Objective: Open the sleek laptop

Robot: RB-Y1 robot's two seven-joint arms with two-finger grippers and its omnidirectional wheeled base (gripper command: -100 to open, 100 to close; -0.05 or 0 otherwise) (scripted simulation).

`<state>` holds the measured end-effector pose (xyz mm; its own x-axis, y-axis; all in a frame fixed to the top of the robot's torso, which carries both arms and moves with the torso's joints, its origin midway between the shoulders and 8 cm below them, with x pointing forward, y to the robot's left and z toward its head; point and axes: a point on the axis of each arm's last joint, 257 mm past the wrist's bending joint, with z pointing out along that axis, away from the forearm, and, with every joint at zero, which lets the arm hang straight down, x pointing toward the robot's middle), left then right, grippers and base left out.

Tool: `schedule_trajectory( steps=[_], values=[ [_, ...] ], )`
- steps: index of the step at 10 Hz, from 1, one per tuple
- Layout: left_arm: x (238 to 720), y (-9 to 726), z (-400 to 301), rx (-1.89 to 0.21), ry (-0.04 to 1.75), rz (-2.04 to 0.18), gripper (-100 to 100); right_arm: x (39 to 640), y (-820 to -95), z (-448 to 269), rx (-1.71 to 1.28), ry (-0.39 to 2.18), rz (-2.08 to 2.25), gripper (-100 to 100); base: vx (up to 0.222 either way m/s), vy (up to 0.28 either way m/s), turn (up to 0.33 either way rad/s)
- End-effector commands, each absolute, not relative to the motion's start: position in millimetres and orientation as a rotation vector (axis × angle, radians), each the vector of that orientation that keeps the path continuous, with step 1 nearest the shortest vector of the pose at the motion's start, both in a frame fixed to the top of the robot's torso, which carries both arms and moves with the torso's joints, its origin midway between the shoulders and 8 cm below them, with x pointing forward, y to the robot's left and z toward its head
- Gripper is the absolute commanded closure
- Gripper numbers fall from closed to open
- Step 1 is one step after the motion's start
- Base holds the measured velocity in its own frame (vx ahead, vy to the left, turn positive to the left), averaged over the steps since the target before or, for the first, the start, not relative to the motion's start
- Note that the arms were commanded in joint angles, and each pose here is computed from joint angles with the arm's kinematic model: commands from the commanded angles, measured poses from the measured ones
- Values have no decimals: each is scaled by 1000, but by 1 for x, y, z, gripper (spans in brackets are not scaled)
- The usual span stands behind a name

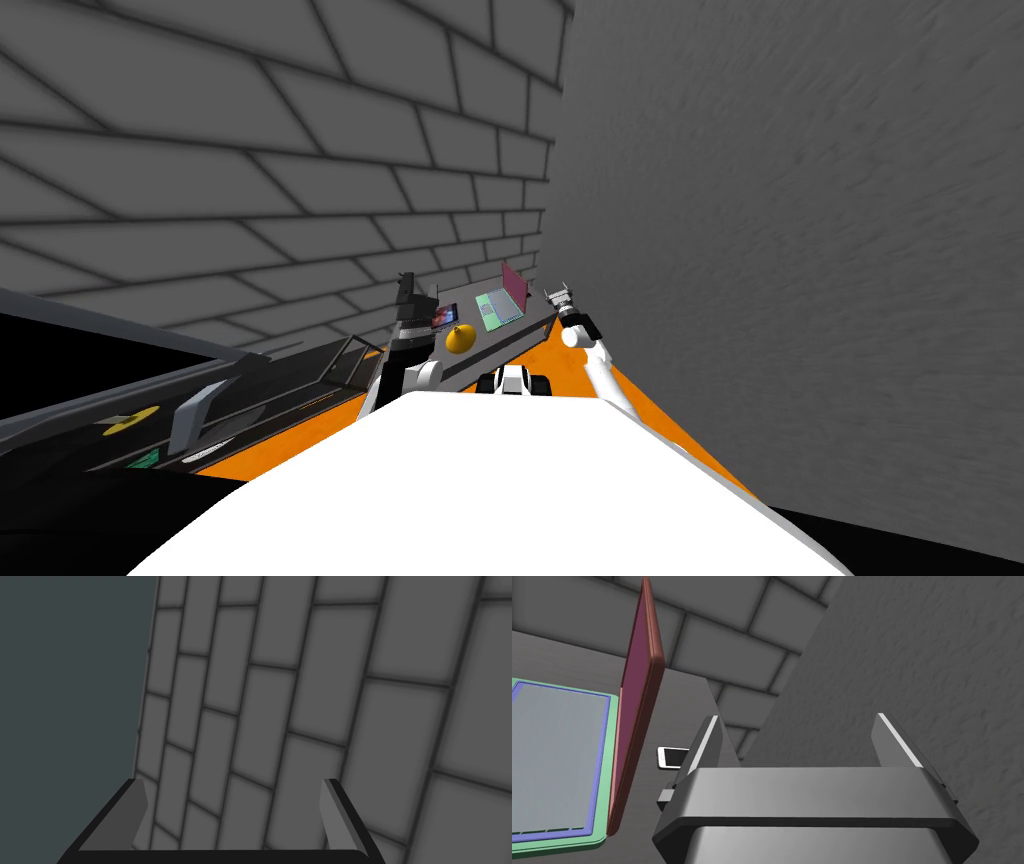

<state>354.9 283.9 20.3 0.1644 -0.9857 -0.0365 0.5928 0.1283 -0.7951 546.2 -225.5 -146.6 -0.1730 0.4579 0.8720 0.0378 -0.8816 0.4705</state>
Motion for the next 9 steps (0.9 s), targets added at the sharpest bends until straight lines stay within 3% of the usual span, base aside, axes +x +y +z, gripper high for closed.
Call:
schedule_trajectory(
  steps=[1,9],
  values=[
    [355,284,20,-734,670,-1282,0,563,-207,-165,1994,535,2184,-100,42,-85,-22],
    [355,284,20,-734,670,-1282,0,593,-153,-202,2474,387,2242,-100,34,-59,-7]
  ],
)
